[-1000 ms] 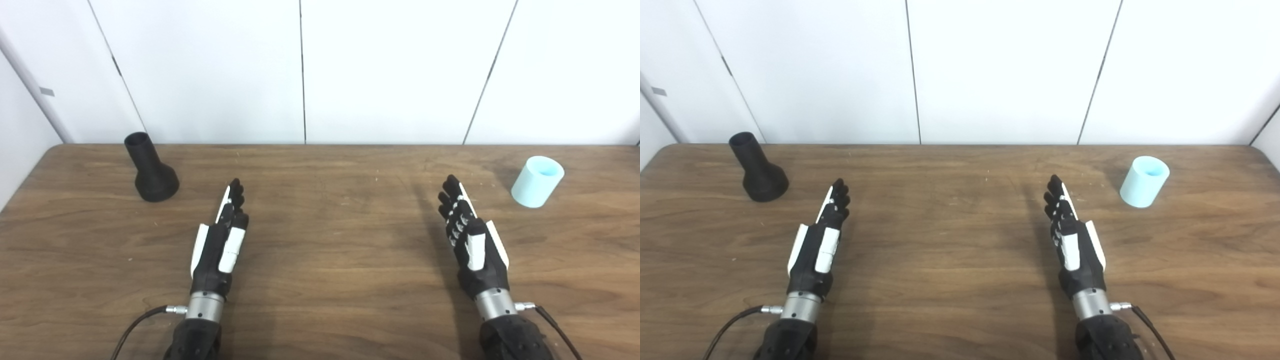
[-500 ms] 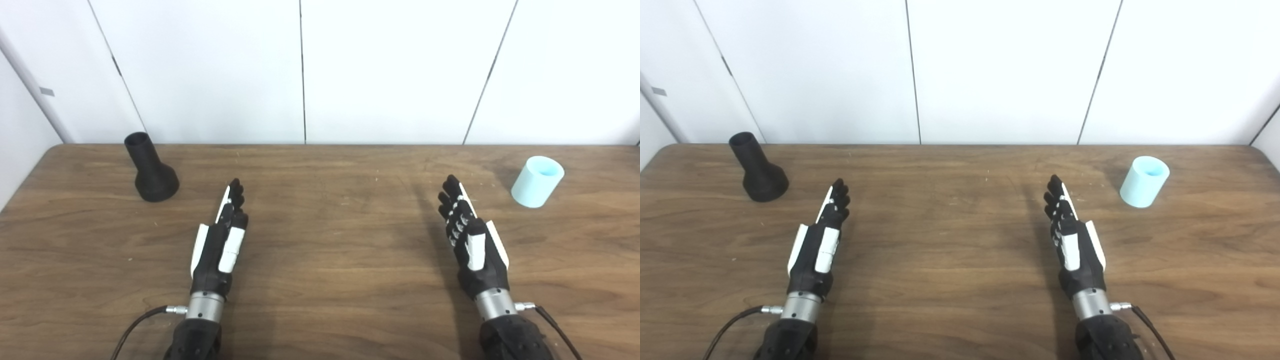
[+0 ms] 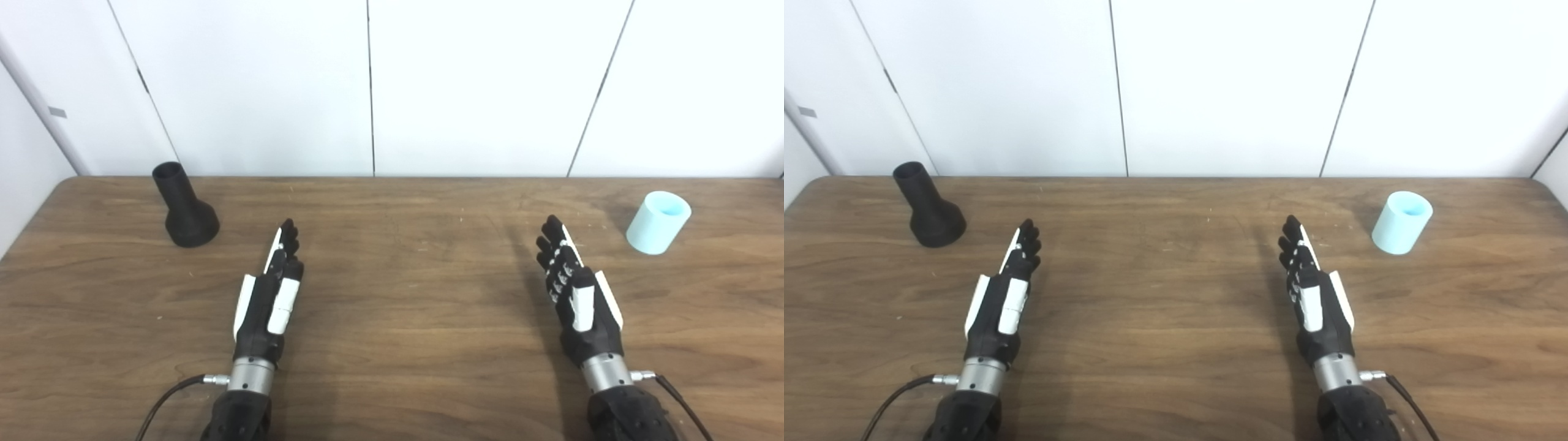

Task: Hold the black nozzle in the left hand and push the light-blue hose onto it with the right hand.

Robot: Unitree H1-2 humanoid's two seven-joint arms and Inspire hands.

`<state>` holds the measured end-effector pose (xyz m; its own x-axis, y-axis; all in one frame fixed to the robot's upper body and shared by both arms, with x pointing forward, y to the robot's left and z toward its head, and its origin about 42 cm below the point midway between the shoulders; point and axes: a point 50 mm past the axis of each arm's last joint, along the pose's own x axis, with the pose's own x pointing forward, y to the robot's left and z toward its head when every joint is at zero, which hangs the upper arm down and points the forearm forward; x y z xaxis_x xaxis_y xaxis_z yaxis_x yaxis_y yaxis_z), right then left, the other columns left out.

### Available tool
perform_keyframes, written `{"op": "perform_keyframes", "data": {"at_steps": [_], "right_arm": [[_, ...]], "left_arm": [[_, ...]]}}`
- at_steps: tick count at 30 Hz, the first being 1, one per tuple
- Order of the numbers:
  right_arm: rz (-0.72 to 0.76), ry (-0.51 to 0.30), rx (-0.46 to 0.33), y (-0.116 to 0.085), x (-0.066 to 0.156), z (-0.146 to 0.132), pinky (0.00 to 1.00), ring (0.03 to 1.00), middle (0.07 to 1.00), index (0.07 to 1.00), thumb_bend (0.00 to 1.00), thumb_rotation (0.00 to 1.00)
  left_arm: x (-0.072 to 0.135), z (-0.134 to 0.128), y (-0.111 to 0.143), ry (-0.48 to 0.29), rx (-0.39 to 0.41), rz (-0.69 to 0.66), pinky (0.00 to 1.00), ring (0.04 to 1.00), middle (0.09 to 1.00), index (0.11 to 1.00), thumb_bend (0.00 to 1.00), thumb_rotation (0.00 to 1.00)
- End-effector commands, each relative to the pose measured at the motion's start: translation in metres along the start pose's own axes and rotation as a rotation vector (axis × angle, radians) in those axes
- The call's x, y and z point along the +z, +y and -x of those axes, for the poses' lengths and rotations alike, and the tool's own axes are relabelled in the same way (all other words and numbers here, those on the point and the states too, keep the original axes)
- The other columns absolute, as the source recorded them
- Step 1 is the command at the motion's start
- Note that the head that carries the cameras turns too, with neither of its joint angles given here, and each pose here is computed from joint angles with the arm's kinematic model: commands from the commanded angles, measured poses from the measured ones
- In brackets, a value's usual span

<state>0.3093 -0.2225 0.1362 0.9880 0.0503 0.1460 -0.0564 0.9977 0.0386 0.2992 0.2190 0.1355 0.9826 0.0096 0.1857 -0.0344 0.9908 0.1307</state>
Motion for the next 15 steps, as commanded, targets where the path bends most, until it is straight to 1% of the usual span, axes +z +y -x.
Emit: {"op": "perform_keyframes", "data": {"at_steps": [1,15], "right_arm": [[-0.007,-0.061,0.012,0.0029,0.0143,-0.0065,1.0,1.0,1.0,1.0,0.79,1.0],[-0.007,-0.062,0.013,0.0034,0.015,-0.0065,1.0,1.0,1.0,1.0,0.79,1.0]], "left_arm": [[0.0134,-0.0086,0.0,-0.06,0.0,0.006,1.0,1.0,1.0,1.0,0.95,0.99],[0.0134,-0.0085,0.0009,-0.062,0.0,0.002,1.0,1.0,1.0,1.0,0.95,0.99]]}}
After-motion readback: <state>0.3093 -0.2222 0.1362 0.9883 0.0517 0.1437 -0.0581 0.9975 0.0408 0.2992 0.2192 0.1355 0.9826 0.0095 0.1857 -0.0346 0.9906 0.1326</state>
